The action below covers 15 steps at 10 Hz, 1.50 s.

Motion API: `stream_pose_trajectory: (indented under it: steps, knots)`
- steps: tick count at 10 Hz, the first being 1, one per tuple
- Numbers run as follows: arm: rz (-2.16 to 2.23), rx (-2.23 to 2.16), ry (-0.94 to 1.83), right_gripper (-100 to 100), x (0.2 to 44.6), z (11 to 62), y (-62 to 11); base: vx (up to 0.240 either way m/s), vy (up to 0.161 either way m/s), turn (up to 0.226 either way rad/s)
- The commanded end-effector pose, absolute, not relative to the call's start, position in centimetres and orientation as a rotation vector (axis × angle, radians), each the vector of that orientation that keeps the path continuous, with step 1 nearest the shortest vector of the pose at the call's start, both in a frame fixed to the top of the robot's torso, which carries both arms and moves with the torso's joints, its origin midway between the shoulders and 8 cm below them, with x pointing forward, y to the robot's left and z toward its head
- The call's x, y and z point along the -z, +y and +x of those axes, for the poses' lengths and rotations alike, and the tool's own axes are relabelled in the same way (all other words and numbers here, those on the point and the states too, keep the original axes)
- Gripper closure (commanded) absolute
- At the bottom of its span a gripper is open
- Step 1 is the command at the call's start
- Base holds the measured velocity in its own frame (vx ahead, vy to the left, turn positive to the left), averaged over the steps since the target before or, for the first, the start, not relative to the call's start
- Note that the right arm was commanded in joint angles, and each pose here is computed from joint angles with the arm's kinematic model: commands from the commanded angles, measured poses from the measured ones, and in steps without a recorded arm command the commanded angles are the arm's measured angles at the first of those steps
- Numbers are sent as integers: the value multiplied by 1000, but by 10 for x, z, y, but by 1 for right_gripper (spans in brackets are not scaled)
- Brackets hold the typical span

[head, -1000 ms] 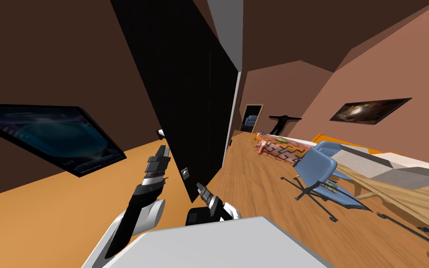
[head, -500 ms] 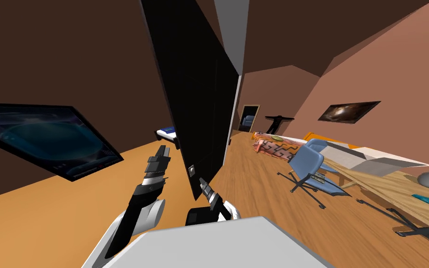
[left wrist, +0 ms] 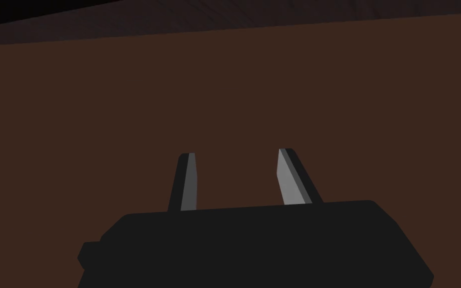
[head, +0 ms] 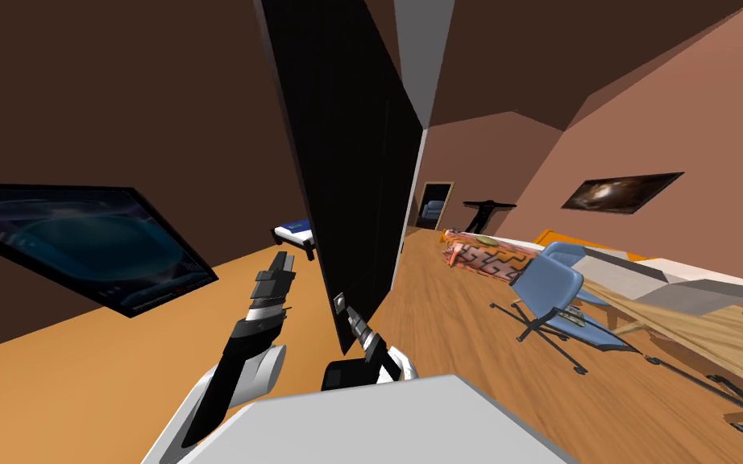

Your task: Push the door open

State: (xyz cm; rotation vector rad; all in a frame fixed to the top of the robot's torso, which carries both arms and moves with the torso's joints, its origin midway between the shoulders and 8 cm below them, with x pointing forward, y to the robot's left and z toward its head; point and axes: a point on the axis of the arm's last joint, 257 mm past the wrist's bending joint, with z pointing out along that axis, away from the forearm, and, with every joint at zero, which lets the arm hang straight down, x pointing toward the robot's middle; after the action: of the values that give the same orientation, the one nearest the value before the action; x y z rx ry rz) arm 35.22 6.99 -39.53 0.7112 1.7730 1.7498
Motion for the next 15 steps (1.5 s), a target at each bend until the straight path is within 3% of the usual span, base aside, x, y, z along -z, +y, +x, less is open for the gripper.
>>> stream_pose_trajectory:
  steps: [1, 5, 6, 11, 12, 15]
  knots:
    - [713, -1746, 1771, -100, 395, 354, 70, 175, 144, 18]
    - [719, -1748, 1762, -100, 393, 357, 75, 128, 116, 24]
    - [719, -1748, 1762, 100, 393, 357, 75, -9, -7, -6]
    - [719, -1748, 1762, 100, 393, 357, 75, -13, -12, 1]
    - [732, -1727, 1758, -100, 396, 360, 64, -126, -39, -152]
    - [751, -1726, 1742, -100, 394, 363, 62, -173, -84, -66]
